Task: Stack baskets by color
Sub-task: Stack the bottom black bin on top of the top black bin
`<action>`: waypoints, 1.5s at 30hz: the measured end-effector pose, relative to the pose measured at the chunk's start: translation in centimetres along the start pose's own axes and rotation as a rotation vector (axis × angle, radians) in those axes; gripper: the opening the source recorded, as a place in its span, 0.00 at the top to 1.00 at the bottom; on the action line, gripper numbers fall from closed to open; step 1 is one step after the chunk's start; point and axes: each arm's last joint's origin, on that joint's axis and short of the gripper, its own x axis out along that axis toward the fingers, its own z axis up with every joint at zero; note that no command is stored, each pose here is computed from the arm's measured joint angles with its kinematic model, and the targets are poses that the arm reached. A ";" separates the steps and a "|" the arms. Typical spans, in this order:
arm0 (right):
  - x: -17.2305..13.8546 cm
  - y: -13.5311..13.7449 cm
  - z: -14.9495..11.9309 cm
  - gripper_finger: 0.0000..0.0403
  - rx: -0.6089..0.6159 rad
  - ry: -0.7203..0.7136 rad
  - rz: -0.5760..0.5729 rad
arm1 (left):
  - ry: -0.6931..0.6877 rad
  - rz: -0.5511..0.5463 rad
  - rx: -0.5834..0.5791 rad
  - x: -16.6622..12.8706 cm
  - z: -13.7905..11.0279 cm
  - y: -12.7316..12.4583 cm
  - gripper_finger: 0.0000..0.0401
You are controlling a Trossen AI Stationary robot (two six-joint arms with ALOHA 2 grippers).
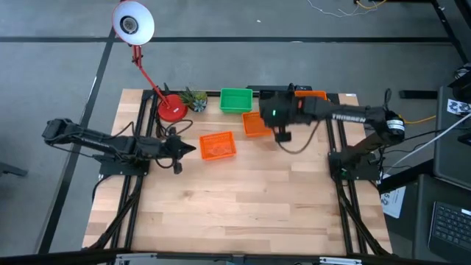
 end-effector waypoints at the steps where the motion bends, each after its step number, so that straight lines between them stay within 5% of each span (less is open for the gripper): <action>1: 0.4 -1.0 -0.4 1.00 0.020 -0.010 0.015 | -0.018 -0.017 -0.002 0.1 -0.2 0.1 1.00; 9: 3.4 -5.9 -3.3 1.00 0.096 -0.020 0.053 | -0.010 -0.013 -0.004 0.5 -1.5 1.2 1.00; 22: 12.6 -8.8 -5.5 1.00 0.116 0.107 0.097 | -0.001 -0.034 -0.019 0.6 -1.6 1.5 1.00; 30: 13.2 -9.0 -5.9 0.97 0.139 0.092 0.133 | -0.001 -0.034 -0.013 0.6 -1.6 1.5 1.00; 45: 13.1 -9.1 -6.1 0.72 0.179 0.152 0.081 | 0.000 -0.034 -0.019 0.6 -1.6 1.5 1.00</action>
